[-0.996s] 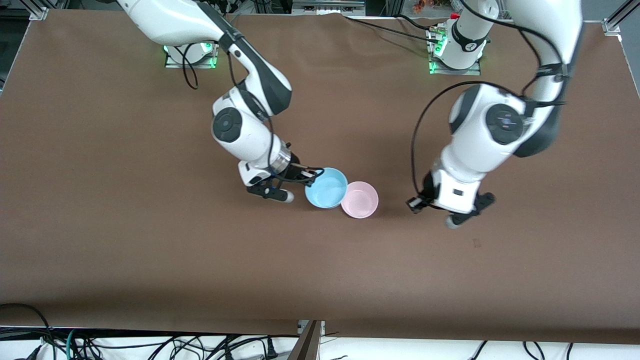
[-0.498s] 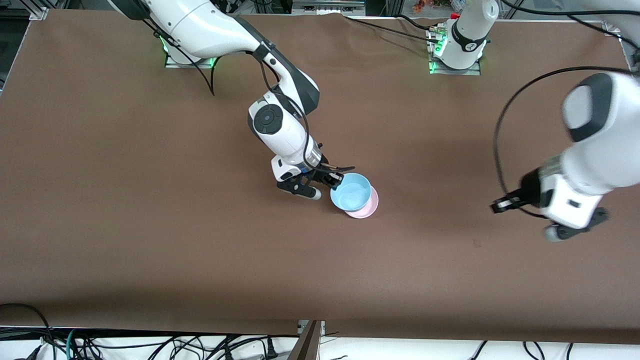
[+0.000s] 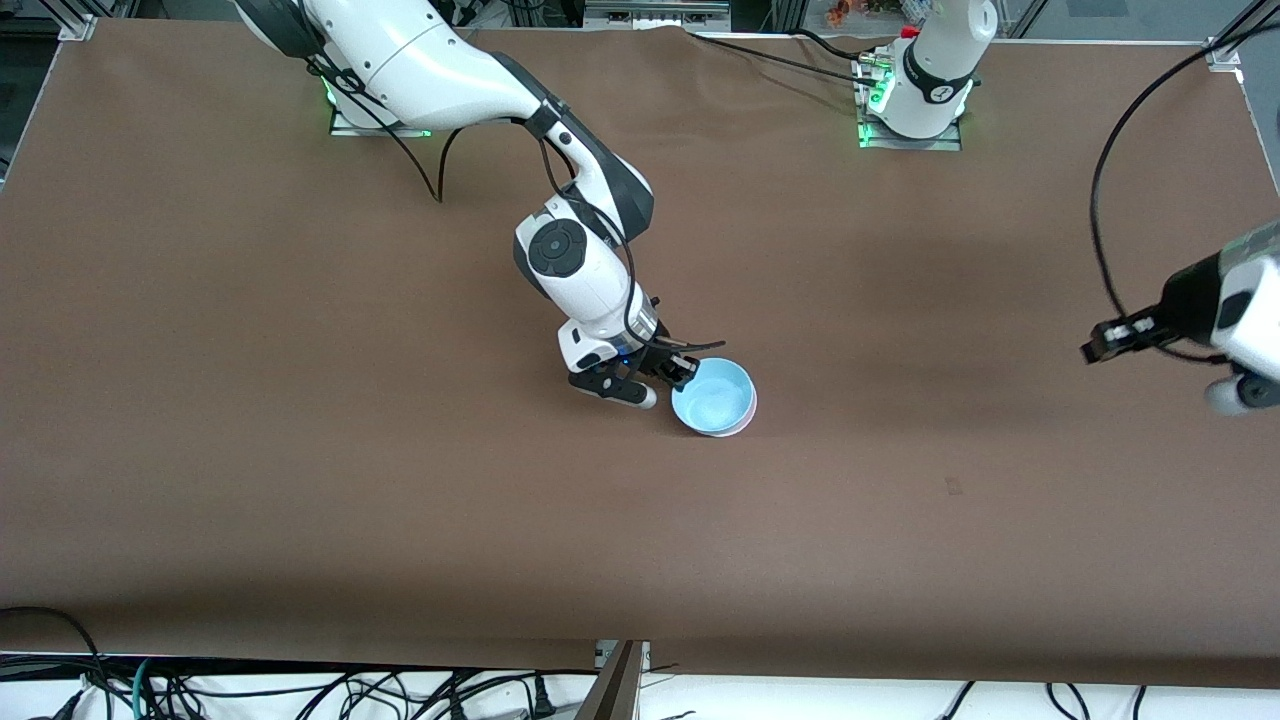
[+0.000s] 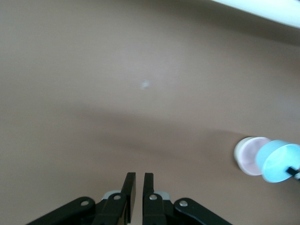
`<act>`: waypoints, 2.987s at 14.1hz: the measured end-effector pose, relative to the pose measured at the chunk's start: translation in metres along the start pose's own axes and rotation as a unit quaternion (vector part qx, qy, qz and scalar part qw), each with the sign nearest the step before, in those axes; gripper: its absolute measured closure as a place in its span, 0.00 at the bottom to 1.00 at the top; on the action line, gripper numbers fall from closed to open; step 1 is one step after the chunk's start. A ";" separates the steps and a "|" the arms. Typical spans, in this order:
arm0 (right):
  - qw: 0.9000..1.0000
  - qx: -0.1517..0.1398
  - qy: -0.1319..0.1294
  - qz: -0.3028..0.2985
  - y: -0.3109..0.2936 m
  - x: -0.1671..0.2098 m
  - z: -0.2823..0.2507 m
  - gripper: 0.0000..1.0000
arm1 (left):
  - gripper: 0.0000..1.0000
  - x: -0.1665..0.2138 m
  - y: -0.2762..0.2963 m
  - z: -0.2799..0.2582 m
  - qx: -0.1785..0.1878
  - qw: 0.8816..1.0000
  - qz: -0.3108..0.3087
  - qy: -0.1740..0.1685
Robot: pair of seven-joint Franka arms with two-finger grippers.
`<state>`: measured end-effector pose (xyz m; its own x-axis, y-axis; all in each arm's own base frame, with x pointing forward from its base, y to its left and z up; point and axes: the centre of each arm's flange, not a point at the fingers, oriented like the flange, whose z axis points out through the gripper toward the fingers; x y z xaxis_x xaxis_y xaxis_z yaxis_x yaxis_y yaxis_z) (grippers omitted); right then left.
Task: Stack pink and blue bowls on white bowl
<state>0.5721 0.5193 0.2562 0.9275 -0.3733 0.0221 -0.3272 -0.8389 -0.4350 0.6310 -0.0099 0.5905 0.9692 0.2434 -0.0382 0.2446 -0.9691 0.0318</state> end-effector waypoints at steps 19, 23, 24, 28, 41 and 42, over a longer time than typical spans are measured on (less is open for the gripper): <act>0.996 -0.073 0.005 -0.045 0.001 0.034 -0.027 0.01 | 0.18 -0.023 -0.012 0.020 0.019 0.991 0.120 0.046; 0.980 -0.132 -0.028 -0.145 0.018 0.102 -0.123 0.00 | 0.08 -0.023 -0.011 0.021 0.019 0.991 0.123 0.047; 0.974 -0.147 -0.032 -0.170 0.030 0.122 -0.150 0.00 | 0.02 -0.023 -0.011 0.021 0.019 0.991 0.124 0.047; 0.931 -0.235 -0.087 -0.265 0.088 0.172 -0.255 0.00 | 0.00 -0.022 -0.009 0.016 0.017 0.990 0.125 0.057; 0.955 -0.239 -0.072 -0.163 0.239 0.180 -0.569 0.00 | 0.00 -0.021 -0.003 0.011 0.014 0.990 0.129 0.064; 0.952 -0.240 -0.084 -0.173 0.243 0.177 -0.563 0.00 | 0.00 -0.020 -0.003 0.009 0.011 0.990 0.128 0.065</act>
<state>0.5549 0.0264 0.6612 0.9974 -0.0070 -0.0722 -0.0045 -0.9994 0.0337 0.6104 -0.0127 0.5819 0.9952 -0.0092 0.0976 -0.0094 -1.0000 0.0016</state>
